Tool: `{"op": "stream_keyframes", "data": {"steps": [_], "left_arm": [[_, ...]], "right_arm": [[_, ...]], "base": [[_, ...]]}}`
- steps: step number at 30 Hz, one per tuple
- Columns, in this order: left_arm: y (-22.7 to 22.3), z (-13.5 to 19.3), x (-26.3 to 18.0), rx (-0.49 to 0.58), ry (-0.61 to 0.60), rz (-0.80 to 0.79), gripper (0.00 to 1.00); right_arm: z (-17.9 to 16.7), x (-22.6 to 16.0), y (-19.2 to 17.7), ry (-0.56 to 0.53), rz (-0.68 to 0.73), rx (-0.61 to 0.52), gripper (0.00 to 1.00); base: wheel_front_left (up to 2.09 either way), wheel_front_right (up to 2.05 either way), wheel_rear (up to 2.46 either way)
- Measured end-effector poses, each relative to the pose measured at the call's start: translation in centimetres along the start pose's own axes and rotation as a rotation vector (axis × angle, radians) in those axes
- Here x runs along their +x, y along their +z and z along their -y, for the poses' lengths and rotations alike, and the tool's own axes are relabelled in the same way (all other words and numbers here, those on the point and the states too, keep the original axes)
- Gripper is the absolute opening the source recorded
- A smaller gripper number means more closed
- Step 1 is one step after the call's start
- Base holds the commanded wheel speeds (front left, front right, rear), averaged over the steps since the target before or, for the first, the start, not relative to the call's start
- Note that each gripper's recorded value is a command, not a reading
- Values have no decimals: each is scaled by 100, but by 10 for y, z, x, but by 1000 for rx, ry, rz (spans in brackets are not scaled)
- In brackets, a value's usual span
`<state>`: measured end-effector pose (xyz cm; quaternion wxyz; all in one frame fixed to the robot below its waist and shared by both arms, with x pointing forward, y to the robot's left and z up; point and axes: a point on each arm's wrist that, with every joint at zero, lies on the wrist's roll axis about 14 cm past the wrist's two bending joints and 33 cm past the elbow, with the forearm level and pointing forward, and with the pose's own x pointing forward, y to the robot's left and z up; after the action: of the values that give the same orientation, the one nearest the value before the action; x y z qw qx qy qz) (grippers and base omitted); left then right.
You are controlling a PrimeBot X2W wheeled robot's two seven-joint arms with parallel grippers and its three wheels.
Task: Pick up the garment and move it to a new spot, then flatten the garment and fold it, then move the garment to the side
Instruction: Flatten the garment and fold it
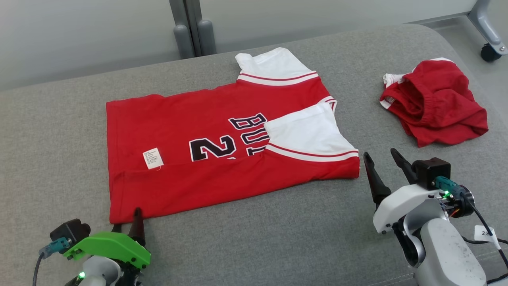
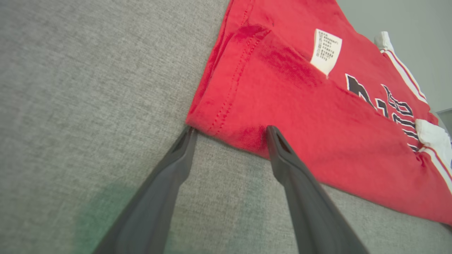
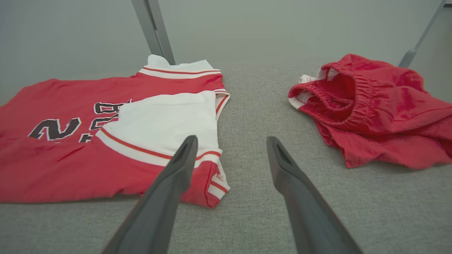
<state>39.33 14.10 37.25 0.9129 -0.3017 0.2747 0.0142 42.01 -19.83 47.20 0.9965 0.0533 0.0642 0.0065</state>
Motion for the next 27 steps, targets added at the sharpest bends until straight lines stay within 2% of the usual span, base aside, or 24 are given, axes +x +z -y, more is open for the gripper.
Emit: {"op": "stream_keyframes", "data": {"steps": [3, 4, 5, 6, 7, 8, 14, 22, 27], "left_arm": [[0, 1, 7, 1, -4, -9, 62], [1, 1, 9, -3, -2, -6, 44], [3, 1, 11, -15, -2, 4, 37], [6, 1, 12, -19, 0, 15, 25], [8, 1, 13, -20, -2, 26, 9], [10, 1, 14, -22, -5, 40, 0], [19, 4, 14, -15, -30, 84, 0], [26, 5, 11, -19, -44, 123, 0], [26, 3, 7, -23, -43, 136, 0]], "right_arm": [[-1, -4, -7, 1, -31, 10, 100], [0, -5, -11, 0, -49, 12, 100], [0, -7, -15, -1, -69, 19, 100], [0, -8, -21, -1, -92, 27, 100], [-1, -9, -25, -2, -108, 40, 100], [-1, -11, -29, -3, -126, 56, 100], [-1, -12, -50, -10, -202, 110, 100], [-20, 12, -53, 34, -232, 176, 100], [-24, 21, -67, 42, -288, 162, 100]], "base": [[0, 0, 0], [0, 0, 0], [0, 0, 0], [0, 0, 0], [0, 0, 0], [0, 0, 0], [0, 0, 0], [0, 0, 0], [0, 0, 0]]}}
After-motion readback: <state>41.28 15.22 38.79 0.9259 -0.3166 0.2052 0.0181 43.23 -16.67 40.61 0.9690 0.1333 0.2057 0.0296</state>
